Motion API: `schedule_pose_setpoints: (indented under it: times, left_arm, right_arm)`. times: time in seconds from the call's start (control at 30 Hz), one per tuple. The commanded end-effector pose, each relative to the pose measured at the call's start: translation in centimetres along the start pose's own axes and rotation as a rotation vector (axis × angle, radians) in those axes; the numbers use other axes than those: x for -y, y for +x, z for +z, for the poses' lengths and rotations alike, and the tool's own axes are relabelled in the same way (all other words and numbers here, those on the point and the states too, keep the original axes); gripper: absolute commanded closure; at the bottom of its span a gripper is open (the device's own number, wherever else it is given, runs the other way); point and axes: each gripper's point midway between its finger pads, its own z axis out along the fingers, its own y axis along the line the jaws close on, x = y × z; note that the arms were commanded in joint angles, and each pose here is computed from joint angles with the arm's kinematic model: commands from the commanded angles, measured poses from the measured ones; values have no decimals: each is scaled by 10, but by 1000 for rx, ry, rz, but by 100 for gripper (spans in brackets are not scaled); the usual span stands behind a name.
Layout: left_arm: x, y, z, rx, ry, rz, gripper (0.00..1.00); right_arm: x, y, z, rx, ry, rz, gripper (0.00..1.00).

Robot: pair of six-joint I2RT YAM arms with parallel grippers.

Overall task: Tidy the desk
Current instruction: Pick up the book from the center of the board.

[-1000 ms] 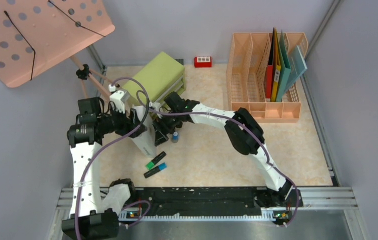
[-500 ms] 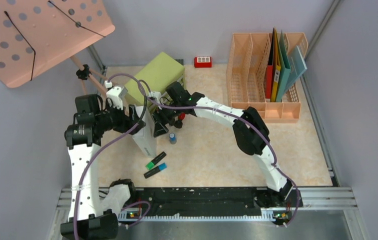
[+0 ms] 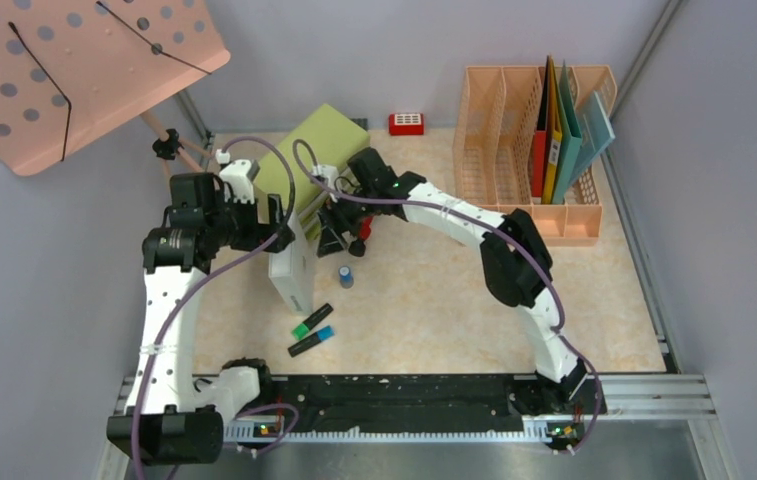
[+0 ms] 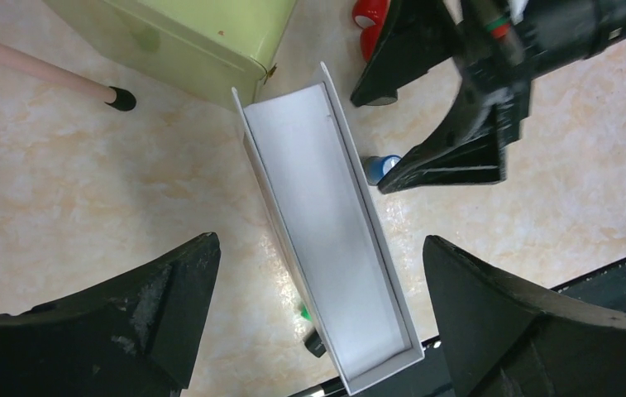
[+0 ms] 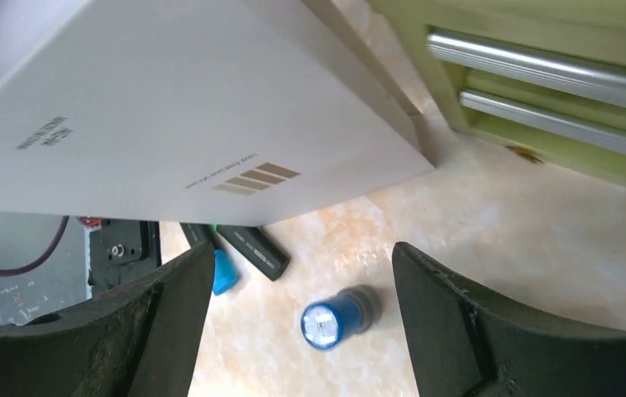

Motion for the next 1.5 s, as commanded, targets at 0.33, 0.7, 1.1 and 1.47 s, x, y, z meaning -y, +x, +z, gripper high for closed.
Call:
schedule_pose_setpoints:
  times: [0.33, 0.7, 1.1, 1.47]
  left_arm:
    - [-6, -21, 37, -56, -113, 13, 2]
    - [-11, -12, 54, -157, -195, 21, 15]
    - [-9, 5, 70, -240, -192, -17, 23]
    - [-15, 5, 68, -252, -224, 1, 28]
  right_arm:
    - [-5, -43, -63, 137, 50, -20, 22]
    - [10, -42, -76, 149, 92, -8, 22]
    - [30, -41, -107, 177, 163, 6, 22]
    - [36, -37, -110, 180, 166, 14, 22]
